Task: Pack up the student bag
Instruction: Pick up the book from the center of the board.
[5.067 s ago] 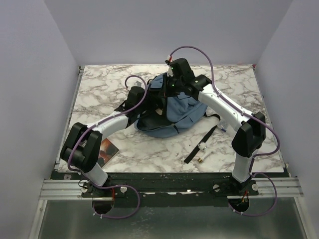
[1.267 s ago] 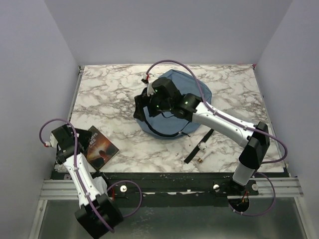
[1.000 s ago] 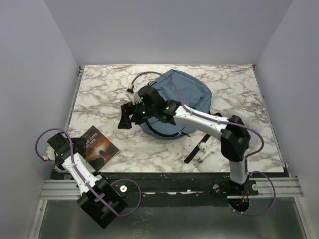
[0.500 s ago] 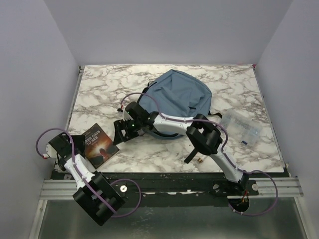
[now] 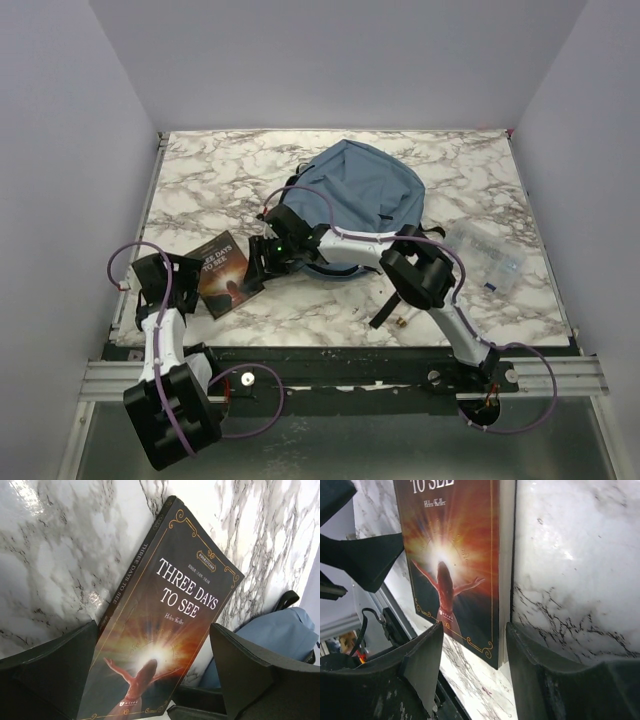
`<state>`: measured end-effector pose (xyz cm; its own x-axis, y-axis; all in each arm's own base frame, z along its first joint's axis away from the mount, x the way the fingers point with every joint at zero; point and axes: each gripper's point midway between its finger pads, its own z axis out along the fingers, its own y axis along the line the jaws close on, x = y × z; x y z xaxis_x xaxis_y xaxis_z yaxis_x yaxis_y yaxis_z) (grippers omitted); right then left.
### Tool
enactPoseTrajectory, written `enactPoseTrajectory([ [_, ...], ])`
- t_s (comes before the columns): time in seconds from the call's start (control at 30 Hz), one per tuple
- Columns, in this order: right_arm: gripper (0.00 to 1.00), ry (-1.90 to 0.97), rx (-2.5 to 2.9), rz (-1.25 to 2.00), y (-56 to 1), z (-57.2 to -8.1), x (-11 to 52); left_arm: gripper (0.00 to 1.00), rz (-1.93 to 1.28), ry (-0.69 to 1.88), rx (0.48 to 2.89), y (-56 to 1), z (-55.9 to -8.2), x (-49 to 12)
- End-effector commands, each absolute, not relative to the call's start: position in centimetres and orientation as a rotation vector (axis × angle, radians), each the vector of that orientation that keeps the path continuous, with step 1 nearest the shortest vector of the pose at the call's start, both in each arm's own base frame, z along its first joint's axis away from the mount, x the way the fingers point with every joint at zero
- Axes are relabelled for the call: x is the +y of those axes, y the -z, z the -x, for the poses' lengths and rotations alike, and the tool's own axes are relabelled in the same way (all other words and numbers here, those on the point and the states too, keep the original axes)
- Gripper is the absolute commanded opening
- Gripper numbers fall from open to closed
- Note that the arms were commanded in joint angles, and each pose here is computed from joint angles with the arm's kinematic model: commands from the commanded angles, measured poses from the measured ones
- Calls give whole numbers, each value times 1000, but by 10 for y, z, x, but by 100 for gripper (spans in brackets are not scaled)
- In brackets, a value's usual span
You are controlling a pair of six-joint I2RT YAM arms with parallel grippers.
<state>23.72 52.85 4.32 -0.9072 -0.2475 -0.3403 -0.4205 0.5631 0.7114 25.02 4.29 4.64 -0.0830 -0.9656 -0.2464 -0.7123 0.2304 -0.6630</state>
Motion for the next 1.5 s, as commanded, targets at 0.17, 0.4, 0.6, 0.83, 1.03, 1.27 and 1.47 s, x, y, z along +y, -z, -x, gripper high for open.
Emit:
enactPoseTrajectory([
  [0.17,23,-1406,2510,411,-87,-231,538,95,1639,649,1977,-22,-221,-1],
  [0.4,14,-1491,2489,354,-97,-228,536,95,1598,637,1977,-27,-224,2],
  [0.6,19,-1531,2500,333,-93,-228,536,95,1542,628,1988,-32,-226,2],
  [0.83,1,-1618,2466,337,-118,-242,523,98,1326,511,1999,-67,-235,15],
  [1.03,0,-1831,2396,321,-163,-258,501,98,1236,459,2027,-83,-233,17],
  [1.27,1,-2096,2286,188,-196,-270,475,98,1116,845,2023,-94,-249,-28],
  [1.47,1,-2150,2249,133,-203,-278,466,98,1158,1179,2032,-96,-256,-62],
])
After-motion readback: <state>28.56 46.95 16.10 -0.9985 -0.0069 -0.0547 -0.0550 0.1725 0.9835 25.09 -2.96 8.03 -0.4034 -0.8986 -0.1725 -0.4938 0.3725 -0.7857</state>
